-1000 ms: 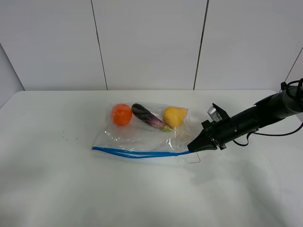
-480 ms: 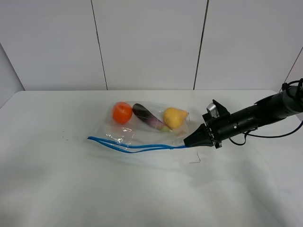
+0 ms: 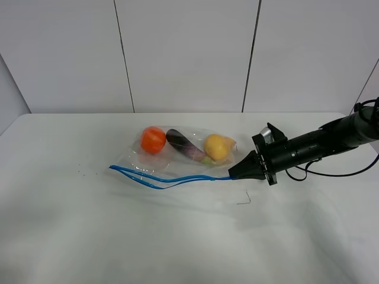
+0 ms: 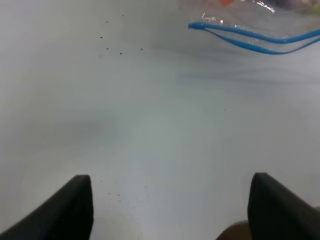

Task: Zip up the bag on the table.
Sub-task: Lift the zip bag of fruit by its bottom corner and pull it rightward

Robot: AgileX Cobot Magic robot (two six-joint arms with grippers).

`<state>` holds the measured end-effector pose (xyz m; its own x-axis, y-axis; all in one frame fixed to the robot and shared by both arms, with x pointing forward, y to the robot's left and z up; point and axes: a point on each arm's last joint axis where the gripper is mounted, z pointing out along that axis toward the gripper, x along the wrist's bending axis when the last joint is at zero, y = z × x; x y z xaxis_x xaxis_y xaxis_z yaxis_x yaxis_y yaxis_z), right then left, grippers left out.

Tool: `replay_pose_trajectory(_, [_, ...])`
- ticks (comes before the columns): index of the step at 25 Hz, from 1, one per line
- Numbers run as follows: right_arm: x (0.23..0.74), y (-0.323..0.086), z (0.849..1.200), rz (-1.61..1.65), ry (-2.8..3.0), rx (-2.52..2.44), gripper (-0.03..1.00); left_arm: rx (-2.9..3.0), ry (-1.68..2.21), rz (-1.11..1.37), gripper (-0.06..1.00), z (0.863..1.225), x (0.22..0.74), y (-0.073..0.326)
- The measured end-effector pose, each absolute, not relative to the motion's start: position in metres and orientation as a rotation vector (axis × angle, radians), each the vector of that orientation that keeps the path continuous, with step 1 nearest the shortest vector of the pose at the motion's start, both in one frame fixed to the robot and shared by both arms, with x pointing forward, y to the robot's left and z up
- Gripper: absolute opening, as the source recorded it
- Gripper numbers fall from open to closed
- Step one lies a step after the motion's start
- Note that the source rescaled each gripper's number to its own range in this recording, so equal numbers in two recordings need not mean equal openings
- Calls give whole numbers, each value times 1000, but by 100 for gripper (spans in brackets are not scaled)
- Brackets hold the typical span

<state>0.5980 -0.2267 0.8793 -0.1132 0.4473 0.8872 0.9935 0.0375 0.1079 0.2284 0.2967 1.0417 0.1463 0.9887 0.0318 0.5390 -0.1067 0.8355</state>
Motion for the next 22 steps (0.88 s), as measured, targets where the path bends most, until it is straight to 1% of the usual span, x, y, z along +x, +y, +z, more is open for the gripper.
replay_pose_trajectory(11, [600,-226,915,-1110,-1638,-1496,0,1738,1474,831,100,1042,228,297])
replay_pose_trajectory(22, [600,-226,916,-1112,-1639,-1495,0,1738,1474,831,100,1042,228,297])
